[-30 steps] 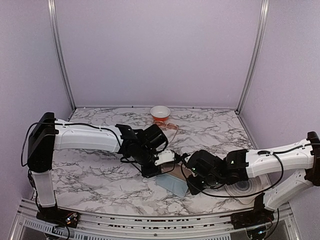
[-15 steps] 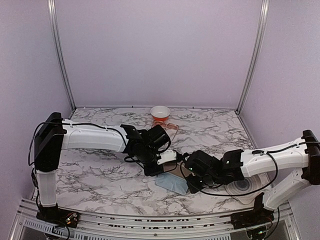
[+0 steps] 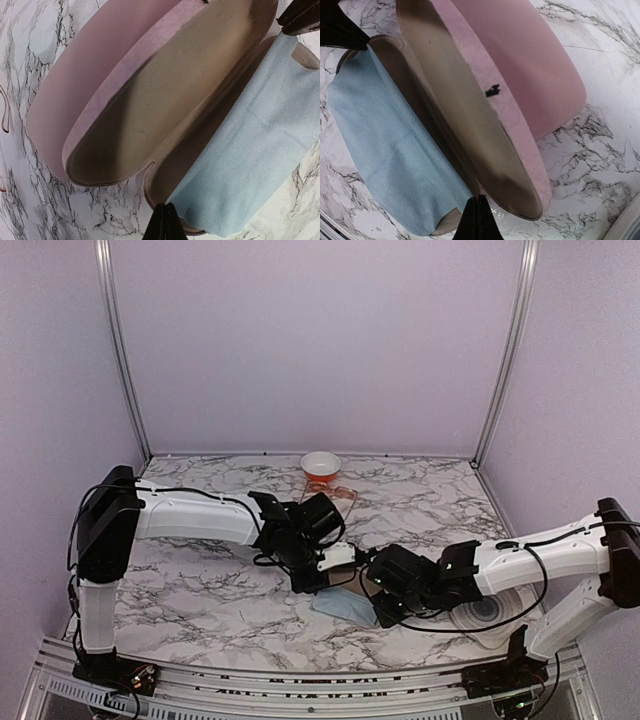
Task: Organize the sunglasses
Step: Place the folded cleaning cloth in the sunglasses case, then adjust the folded cleaning cloth on the sunglasses case.
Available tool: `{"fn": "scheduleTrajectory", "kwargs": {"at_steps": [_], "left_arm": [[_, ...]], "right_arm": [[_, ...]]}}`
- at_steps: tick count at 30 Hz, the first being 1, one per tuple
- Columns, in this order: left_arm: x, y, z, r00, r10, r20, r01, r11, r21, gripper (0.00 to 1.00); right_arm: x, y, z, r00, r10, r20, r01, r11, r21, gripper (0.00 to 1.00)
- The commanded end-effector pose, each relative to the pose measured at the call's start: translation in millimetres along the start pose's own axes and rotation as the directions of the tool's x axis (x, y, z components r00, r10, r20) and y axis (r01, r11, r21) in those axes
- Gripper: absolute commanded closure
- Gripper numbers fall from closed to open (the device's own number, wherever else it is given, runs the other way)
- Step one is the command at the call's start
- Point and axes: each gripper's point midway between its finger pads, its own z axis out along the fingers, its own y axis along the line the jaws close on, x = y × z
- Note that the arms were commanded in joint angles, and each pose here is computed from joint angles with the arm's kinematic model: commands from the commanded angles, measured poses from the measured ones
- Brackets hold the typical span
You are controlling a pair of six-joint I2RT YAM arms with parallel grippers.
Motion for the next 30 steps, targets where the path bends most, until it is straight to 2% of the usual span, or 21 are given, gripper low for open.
{"fn": "scheduleTrajectory", "kwargs": {"at_steps": [1,17,23,30], "left_arm": [[1,9,9,0.997,0.070,-0.041,-0.072,0.996,-0.052,1.00],[-4,15,15,0.993,0.113,-0.033,-0.115,0.991,-0.066,1.00],[-2,14,14,0.994,0.100,-0.034,-0.102,0.993,-0.067,1.00],[1,9,14,0.996,0.082,-0.027,-0.083,0.995,-0.052,1.00]], "right_arm": [[7,5,2,0.996,-0.079,-0.033,0.079,0.997,-0.014,1.00],[2,9,-1,0.997,-0.068,-0.021,0.067,0.997,-0.031,1.00],[-19,16,-18,0.996,-0.012,0.092,0.025,0.990,-0.141,0.97],[-38,25,-25,0.990,0.056,0.128,-0.023,0.967,-0.252,0.93]]}}
